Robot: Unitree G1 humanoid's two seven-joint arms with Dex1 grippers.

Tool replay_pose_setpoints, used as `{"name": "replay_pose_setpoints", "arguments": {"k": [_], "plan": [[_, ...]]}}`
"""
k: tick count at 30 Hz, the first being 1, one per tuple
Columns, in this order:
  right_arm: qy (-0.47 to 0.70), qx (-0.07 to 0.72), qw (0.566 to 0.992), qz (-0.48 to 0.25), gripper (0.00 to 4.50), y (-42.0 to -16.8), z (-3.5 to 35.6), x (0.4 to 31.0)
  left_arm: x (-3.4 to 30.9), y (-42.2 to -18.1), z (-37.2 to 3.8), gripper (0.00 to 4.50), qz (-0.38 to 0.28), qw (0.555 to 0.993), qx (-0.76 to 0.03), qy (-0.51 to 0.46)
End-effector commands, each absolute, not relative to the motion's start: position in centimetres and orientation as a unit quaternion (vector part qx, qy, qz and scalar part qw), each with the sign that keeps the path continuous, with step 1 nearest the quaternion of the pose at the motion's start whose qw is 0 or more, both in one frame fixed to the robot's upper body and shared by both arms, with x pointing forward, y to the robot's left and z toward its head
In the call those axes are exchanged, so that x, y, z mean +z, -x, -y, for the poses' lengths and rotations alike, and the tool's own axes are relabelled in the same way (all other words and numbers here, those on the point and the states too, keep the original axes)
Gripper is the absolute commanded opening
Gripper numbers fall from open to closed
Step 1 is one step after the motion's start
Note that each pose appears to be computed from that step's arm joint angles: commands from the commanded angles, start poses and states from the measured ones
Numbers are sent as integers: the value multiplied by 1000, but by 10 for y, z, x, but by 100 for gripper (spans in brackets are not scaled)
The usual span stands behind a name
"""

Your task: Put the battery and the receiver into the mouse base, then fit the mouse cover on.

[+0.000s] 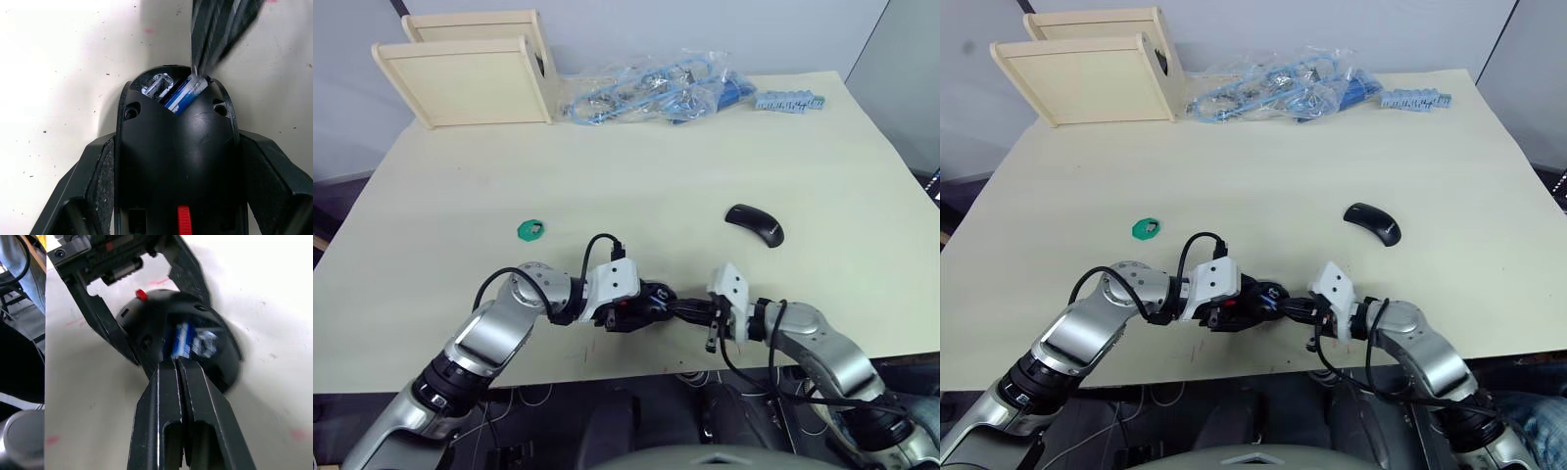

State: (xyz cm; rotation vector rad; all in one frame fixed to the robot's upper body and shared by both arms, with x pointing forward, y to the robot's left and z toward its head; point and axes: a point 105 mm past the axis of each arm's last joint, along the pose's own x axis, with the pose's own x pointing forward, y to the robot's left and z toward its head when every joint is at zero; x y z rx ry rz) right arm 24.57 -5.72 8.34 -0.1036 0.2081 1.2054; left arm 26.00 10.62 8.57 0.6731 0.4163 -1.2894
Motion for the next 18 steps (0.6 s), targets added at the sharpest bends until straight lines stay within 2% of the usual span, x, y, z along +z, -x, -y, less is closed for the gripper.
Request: {"name": "replay_pose_setpoints", "arguments": {"k": [1,3,8,10,11,12,13,14,15,17,18], "plan": [[52,573,818,-28,3,-239,63,112,75,-256,-109,295,-211,719,-589,-303],[50,576,816,-12,3,-234,71,118,75,-257,-110,295,-211,718,-589,-304],[36,574,817,-33,3,-217,96,120,73,-259,-111,295,-211,719,-587,-305],[38,575,816,-46,54,-209,102,115,72,-259,-111,295,-212,719,-587,-305],[37,574,817,-50,96,-206,104,113,71,-259,-112,295,-212,719,-587,-305],[34,568,821,-51,96,-205,106,113,71,-259,-112,295,-212,719,-587,-305],[33,564,824,-51,165,-204,108,112,71,-259,-112,295,-212,719,-587,-305],[38,557,828,-52,190,-201,112,110,70,-259,-112,295,-211,720,-587,-305],[42,548,833,-54,235,-198,117,108,70,-259,-112,295,-211,721,-586,-305],[42,536,841,-54,335,-194,124,106,70,-260,-113,295,-211,721,-585,-305],[40,529,846,-52,399,-193,127,107,69,-260,-113,295,-211,721,-585,-304]]}}
